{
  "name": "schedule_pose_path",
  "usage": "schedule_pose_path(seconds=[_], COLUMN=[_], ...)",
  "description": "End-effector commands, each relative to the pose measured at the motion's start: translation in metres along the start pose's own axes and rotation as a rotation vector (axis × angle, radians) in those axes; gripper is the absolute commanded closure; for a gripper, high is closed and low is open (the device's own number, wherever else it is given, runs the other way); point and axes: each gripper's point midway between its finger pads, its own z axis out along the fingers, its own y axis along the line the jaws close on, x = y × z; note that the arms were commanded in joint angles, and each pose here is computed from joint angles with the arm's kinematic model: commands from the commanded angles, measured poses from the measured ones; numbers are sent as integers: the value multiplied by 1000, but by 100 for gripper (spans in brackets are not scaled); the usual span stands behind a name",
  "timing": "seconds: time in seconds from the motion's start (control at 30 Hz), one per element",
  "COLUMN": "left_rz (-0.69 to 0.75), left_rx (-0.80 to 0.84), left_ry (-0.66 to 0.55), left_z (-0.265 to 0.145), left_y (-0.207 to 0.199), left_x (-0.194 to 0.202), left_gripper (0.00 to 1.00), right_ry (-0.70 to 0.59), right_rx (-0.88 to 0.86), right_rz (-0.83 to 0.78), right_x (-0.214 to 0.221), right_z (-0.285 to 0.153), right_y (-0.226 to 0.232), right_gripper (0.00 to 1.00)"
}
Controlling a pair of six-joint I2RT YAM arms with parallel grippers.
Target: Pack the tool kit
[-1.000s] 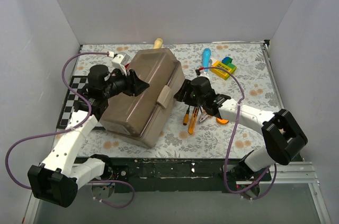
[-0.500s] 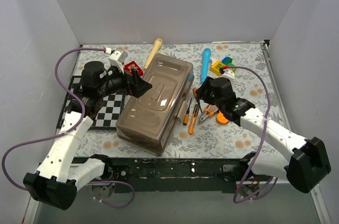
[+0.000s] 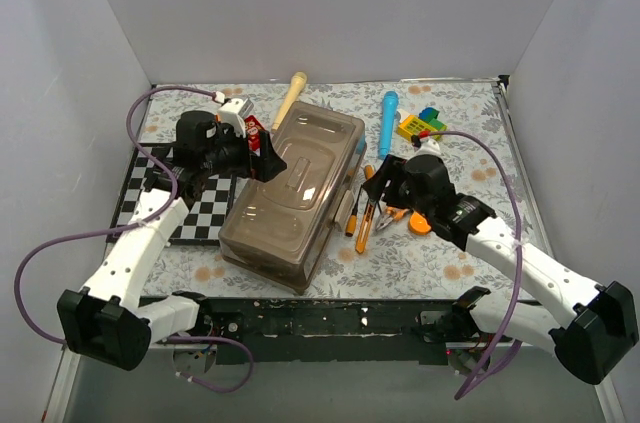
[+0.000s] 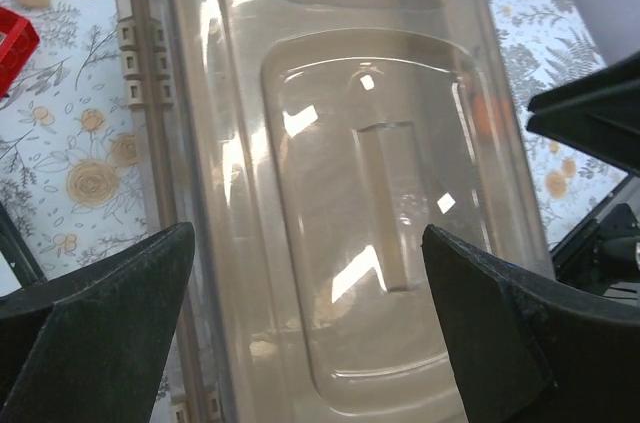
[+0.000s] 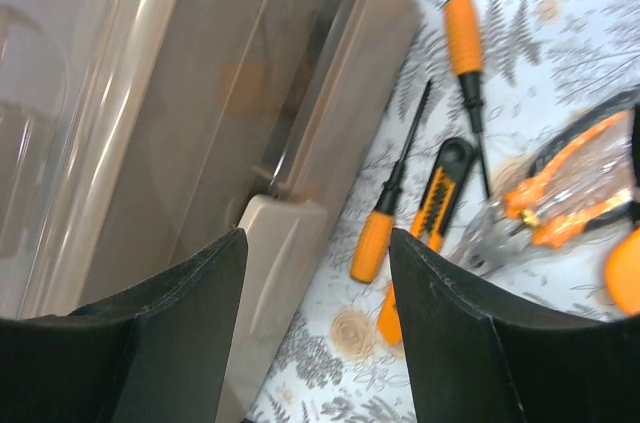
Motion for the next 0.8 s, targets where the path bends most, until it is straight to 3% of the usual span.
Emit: schedule_pose_path(seconds=[0.0,0.33,0.77], left_rz=[27,35,23], left_rx=[-63,-124,-106], left_ry=[-2,11,30], left_z=[4,17,24], left_y=[14,36,38], left_x=[0,26,37], left_gripper=[2,2,17], right_ry=[115,203,90], right_rx=[-78,-12,104], right_rz=[36,47,172], right_x=[31,69,69], right_z=[-3,-8,-21], right_y=[18,27,-30], right_gripper=[32,31,27])
